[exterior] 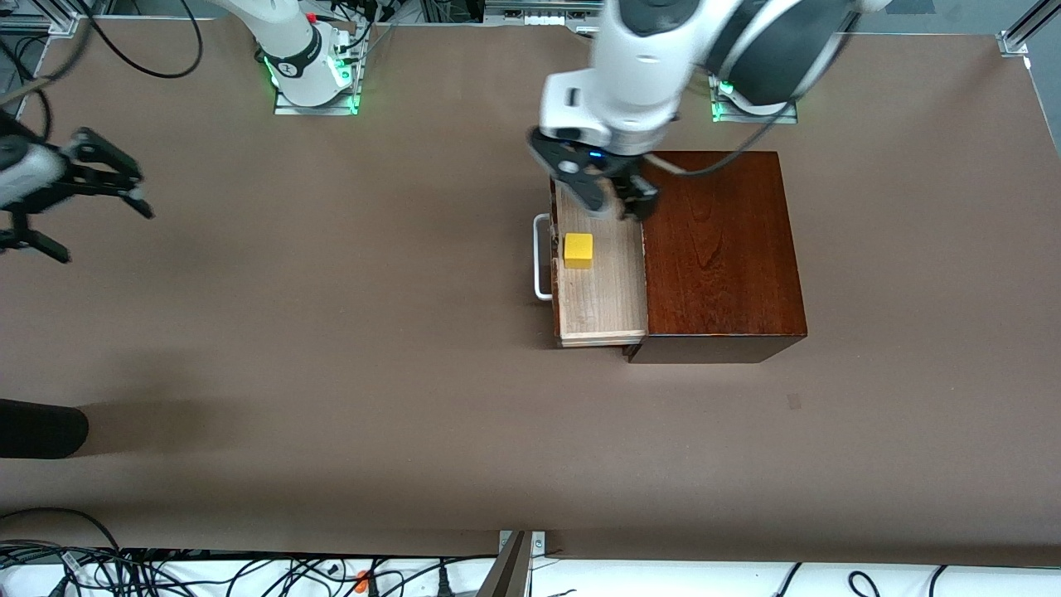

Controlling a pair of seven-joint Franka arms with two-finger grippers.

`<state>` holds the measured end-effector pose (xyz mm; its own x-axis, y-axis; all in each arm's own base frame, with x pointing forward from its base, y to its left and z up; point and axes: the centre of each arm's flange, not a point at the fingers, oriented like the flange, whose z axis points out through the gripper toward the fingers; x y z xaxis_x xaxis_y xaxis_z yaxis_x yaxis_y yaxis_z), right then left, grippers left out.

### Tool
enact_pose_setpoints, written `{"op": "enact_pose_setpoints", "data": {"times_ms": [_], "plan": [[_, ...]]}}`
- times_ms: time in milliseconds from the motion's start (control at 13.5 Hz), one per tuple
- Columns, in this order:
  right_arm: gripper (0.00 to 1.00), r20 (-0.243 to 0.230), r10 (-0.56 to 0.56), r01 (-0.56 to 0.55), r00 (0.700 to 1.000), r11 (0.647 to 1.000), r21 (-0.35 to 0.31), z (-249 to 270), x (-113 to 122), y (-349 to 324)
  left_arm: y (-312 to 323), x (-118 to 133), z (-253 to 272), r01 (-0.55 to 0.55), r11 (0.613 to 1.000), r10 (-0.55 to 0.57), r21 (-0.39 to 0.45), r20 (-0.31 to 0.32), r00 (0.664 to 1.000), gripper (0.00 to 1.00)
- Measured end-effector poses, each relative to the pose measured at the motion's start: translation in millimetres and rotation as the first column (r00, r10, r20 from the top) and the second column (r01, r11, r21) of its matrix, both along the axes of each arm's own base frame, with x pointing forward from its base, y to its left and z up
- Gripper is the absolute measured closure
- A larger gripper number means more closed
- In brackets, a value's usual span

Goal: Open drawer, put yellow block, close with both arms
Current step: 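Move the left gripper to the drawer front while the right gripper retracts, then push the drawer shut into the box with the left gripper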

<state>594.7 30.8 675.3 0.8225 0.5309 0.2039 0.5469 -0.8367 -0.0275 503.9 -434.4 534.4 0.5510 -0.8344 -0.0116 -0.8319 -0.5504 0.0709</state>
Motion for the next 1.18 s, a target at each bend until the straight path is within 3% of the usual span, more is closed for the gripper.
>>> {"op": "enact_pose_setpoints", "data": {"times_ms": [221, 443, 812, 1034, 1181], "plan": [[0.0, -0.03, -0.06, 0.061, 0.998, 0.997, 0.041, 0.0, -22.9, -15.0, -34.4, -4.3, -27.8, 0.201, 0.979, -0.199, -0.034, 0.034, 0.979, 0.0], [0.0, -0.071, -0.146, 0.15, 0.987, 0.987, 0.049, -0.9, -52.2, 4.1, -56.9, 1.3, -73.7, 0.405, 0.913, -0.403, -0.045, 0.044, 0.914, 0.0], [0.0, -0.141, -0.311, 0.307, 0.94, 0.95, -0.047, -18.9, -70.8, 22.1, -78.2, 5.3, -138.3, 0.543, 0.839, -0.542, -0.035, 0.032, 0.84, 0.0], [0.0, -0.145, -0.395, 0.385, 0.907, 0.918, -0.091, -26.1, -72.8, 33.9, -90.8, -2.8, -171.4, 0.58, 0.815, -0.58, -0.015, 0.0, 0.815, 0.0], [0.0, -0.141, -0.405, 0.395, 0.903, 0.914, -0.093, -25.8, -72.9, 36.7, -102.3, -12.0, -189.8, 0.605, 0.796, -0.605, 0.01, -0.008, 0.796, 0.0]]}}
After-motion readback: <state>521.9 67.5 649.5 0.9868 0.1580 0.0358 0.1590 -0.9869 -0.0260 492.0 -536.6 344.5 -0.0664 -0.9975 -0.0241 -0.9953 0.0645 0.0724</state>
